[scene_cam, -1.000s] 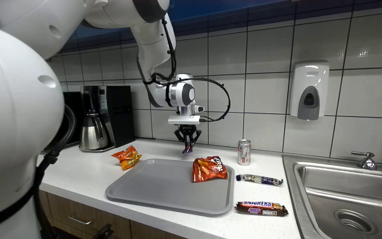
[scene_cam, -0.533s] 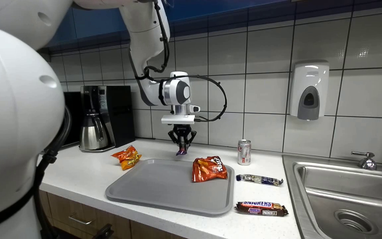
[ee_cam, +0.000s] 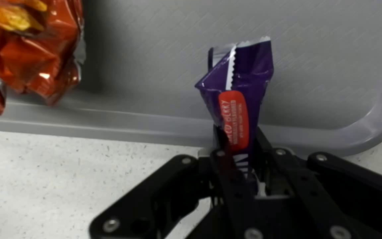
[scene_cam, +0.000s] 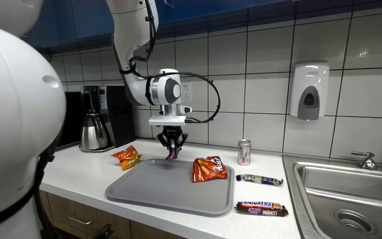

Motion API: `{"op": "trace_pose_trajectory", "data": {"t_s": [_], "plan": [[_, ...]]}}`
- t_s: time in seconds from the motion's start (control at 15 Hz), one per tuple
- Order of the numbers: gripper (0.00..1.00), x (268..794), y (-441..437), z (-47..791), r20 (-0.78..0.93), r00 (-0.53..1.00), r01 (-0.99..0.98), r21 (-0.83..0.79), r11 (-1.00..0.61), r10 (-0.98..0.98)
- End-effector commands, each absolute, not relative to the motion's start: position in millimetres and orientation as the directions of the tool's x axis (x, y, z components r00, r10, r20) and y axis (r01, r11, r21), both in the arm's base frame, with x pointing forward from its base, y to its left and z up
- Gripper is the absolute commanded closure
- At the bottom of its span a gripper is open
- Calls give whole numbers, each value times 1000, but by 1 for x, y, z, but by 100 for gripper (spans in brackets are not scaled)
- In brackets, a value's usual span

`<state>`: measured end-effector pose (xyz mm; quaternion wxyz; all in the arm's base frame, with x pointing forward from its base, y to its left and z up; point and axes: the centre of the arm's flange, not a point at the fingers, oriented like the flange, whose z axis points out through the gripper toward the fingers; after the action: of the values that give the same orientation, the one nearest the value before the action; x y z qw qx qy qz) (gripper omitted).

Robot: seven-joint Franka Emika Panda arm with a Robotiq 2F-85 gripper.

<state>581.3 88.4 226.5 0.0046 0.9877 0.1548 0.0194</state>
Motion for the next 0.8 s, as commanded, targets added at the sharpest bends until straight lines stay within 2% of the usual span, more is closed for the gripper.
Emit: {"op": "trace_pose_trajectory", "data": {"t_s": [0.0,0.73], "plan": [[95,540,89,235,48,947,317,20,-948,317],[95,498,109,203,-6,934,358,2,-934,358]]}}
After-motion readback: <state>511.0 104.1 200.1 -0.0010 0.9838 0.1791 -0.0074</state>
